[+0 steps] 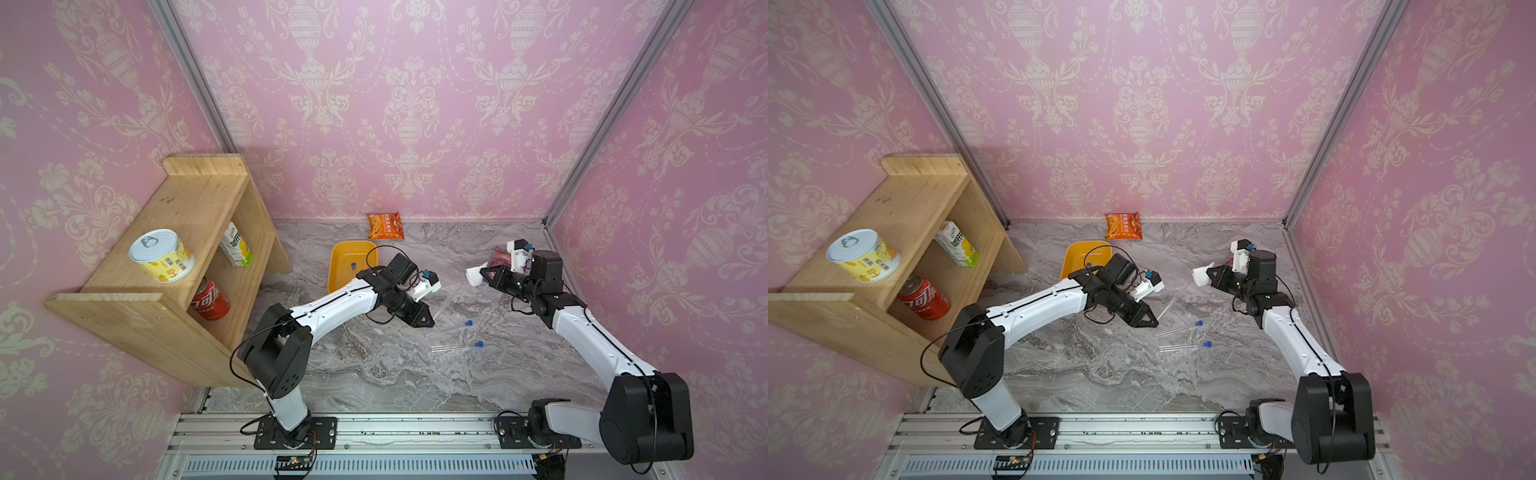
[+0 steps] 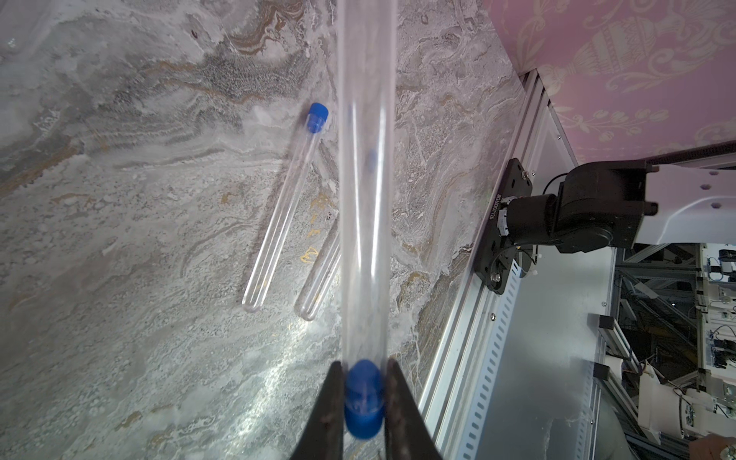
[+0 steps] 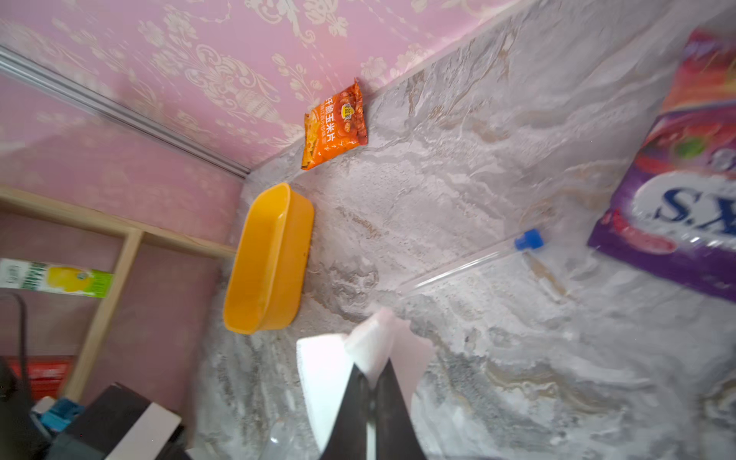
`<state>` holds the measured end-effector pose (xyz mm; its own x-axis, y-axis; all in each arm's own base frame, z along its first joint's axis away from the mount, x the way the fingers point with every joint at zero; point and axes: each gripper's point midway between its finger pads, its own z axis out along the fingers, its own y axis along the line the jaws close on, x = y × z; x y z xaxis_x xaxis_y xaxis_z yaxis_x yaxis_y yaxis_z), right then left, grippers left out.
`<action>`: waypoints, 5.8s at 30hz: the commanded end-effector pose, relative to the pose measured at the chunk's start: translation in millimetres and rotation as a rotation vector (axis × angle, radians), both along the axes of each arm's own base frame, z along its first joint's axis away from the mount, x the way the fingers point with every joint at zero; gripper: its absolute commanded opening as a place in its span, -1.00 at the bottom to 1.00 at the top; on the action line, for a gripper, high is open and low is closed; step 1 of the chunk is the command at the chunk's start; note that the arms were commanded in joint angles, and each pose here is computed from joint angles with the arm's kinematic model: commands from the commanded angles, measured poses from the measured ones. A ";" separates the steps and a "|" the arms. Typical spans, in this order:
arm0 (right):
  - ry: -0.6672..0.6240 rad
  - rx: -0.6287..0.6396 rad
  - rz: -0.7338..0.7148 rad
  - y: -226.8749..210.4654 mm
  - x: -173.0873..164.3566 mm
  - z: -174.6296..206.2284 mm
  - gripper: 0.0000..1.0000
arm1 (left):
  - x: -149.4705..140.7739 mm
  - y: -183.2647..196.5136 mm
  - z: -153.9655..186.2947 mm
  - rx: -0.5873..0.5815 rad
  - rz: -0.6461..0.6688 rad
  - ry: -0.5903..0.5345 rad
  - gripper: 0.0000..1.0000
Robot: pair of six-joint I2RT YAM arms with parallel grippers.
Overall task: Wipe the exteriors of test tubes
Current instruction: Wipe the dirt from the test tube.
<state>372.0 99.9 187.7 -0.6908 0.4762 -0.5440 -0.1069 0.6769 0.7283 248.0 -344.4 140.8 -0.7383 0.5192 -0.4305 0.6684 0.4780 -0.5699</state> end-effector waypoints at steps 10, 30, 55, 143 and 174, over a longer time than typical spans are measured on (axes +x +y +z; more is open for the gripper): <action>0.030 0.310 0.085 30.1 -43.8 10.5 -1.00 | 3.4 -4.8 11.4 -0.053 0.011 -0.022 -0.70; -0.032 0.230 0.097 34.6 -28.8 33.8 -1.00 | 10.5 -11.0 15.8 -0.066 0.019 -0.031 -0.69; 0.045 0.229 0.161 83.9 -85.0 -0.3 -1.00 | 23.1 -17.5 12.1 -0.053 0.028 -0.042 -0.69; -0.026 -0.096 0.002 33.0 -17.7 30.7 -1.00 | 34.9 -1.2 -7.1 0.074 0.129 -0.080 -0.65; 0.010 -0.273 0.113 85.1 -53.1 -0.6 -1.00 | 35.2 -2.0 -5.0 0.076 0.119 -0.088 -0.65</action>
